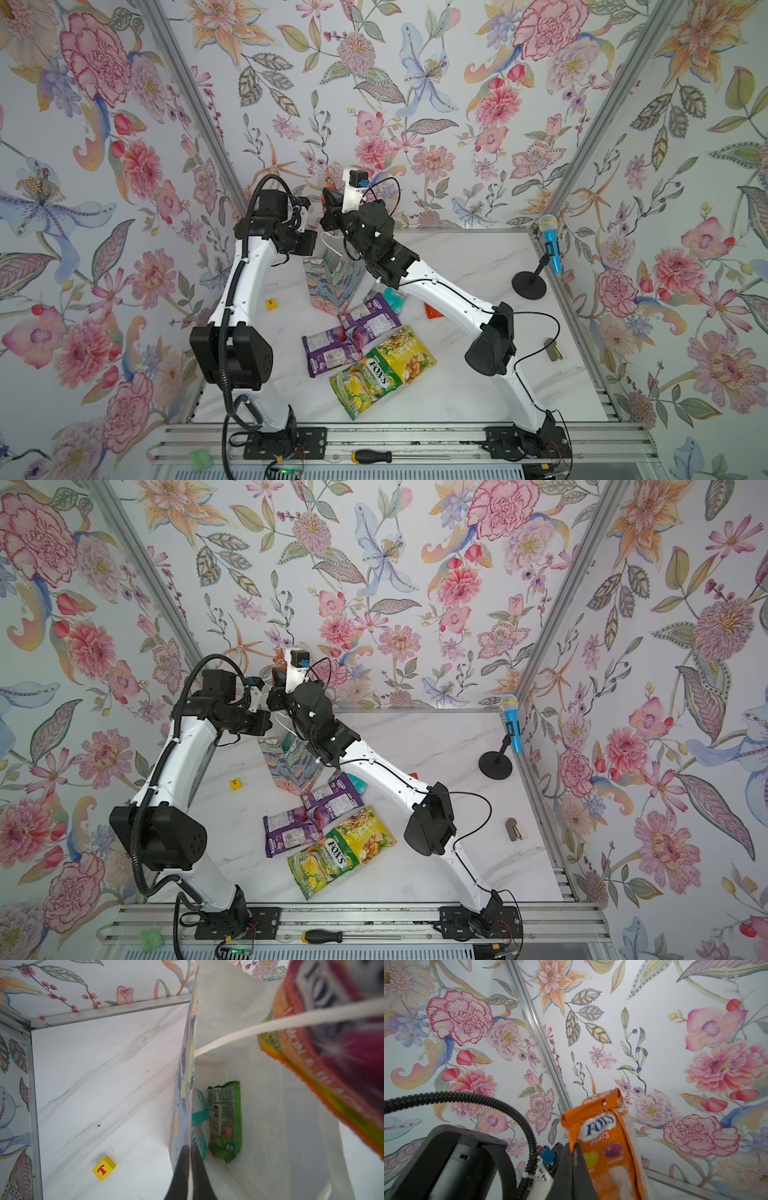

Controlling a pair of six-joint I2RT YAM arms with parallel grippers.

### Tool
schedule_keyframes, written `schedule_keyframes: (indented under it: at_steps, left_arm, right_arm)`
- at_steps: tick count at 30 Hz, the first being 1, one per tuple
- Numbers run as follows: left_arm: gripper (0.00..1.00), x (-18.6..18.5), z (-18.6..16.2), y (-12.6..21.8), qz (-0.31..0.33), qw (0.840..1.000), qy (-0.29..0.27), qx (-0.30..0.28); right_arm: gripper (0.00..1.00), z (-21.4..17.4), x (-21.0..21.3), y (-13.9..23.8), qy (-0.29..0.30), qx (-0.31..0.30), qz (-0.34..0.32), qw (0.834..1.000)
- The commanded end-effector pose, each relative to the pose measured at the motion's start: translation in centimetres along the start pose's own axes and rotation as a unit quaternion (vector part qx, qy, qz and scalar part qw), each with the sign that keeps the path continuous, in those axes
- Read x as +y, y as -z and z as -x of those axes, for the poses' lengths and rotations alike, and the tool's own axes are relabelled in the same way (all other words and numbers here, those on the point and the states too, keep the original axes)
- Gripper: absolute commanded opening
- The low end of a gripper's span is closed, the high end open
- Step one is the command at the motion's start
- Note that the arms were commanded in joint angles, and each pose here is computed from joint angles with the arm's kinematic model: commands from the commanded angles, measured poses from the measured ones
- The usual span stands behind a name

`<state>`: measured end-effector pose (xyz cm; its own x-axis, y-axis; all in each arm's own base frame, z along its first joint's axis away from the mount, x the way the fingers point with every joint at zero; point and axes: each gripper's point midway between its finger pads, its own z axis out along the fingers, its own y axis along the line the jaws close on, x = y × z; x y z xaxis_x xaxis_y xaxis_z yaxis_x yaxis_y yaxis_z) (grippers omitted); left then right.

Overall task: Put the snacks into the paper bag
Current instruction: 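Lower the orange Fox's packet into the bag with the right gripper, then open the right gripper to release the orange packet into the bag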

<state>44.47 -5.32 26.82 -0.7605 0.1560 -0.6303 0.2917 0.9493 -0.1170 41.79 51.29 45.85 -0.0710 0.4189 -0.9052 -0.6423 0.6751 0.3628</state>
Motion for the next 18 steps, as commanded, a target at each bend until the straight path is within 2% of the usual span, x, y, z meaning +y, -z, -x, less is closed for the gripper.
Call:
schedule_keyframes:
  at_steps: [1,18]
  left_arm:
    - [0.01,-0.3,0.5,1.5,-0.002,1.0,-0.002,-0.019]
    - [0.01,-0.2,0.5,1.3,-0.002,1.0,-0.002,-0.017]
  right_arm:
    - [0.0,3.0,0.4,0.3,-0.023,-0.031,0.005,0.999]
    - [0.0,-0.8,-2.8,-2.6,-0.044,-0.02,-0.01,0.999]
